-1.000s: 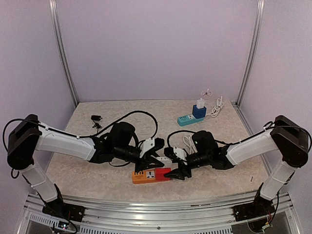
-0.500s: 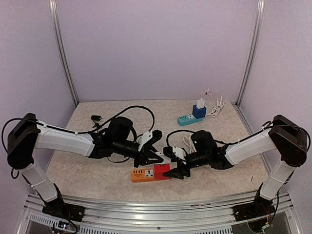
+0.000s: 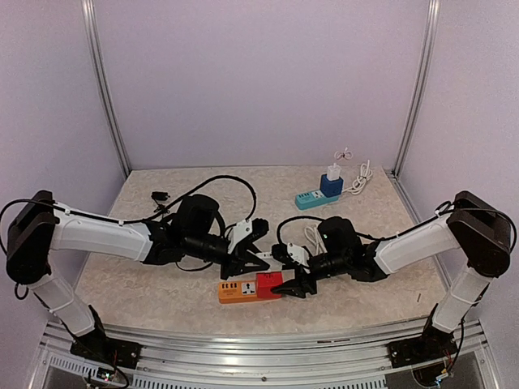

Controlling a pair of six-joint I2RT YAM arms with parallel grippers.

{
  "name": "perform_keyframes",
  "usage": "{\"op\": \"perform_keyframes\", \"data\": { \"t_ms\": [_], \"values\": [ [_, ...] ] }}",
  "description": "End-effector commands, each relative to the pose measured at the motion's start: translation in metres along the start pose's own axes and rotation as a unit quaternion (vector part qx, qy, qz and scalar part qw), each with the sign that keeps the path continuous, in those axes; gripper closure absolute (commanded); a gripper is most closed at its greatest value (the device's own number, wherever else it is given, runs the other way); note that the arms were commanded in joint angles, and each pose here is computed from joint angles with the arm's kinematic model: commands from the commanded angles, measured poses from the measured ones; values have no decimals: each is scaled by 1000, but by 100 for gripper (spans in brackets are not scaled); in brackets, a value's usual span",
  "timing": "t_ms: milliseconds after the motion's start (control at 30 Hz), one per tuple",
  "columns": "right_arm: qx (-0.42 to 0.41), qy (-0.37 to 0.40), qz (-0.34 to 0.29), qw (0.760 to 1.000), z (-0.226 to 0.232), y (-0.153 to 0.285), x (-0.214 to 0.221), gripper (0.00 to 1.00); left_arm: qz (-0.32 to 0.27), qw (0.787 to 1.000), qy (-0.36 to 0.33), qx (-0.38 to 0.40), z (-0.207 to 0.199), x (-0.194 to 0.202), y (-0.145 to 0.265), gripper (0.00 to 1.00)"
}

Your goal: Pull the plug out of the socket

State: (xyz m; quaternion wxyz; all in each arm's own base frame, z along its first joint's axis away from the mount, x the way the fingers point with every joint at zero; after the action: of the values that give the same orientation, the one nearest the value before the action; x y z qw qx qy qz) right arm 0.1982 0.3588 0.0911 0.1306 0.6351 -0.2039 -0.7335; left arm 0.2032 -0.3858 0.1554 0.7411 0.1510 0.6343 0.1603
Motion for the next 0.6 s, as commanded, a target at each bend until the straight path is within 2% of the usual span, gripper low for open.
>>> {"op": "perform_keyframes", "data": {
  "t_ms": [0, 167, 300, 500, 533, 567],
  "values": [
    [4, -32, 64, 997, 2, -2, 37, 84, 3, 999, 12, -30, 10, -2, 28, 100],
    [10, -34, 63, 997, 1, -2, 36, 79, -11, 997, 32, -67, 21, -6, 57, 100],
    [16, -39, 62, 997, -1, -1, 33, 48, -29, 995, 56, -82, 25, -16, 71, 100],
    [29, -36, 49, 998, -3, 5, 17, 34, -39, 993, 74, -82, 21, -21, 78, 100],
    [31, -35, 46, 998, -4, 7, 13, 16, -41, 993, 73, -84, 20, -21, 79, 100],
    [32, -35, 43, 998, -4, 8, 9, 9, -42, 993, 73, -86, 19, -21, 80, 100]
  ]
}}
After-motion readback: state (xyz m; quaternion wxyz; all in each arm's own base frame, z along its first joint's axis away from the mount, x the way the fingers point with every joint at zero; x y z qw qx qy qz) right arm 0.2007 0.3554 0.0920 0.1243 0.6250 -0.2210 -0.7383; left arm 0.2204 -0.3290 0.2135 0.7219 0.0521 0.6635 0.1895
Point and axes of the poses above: each gripper's point midway between its finger pads, its own y axis back along the fingers, its own z axis along the line the jaws close on, x = y × z, the point moved 2 cm from there along y, back along the fingers, and after that the axes turned 11 degrees about -y, right-handed, at the moved point
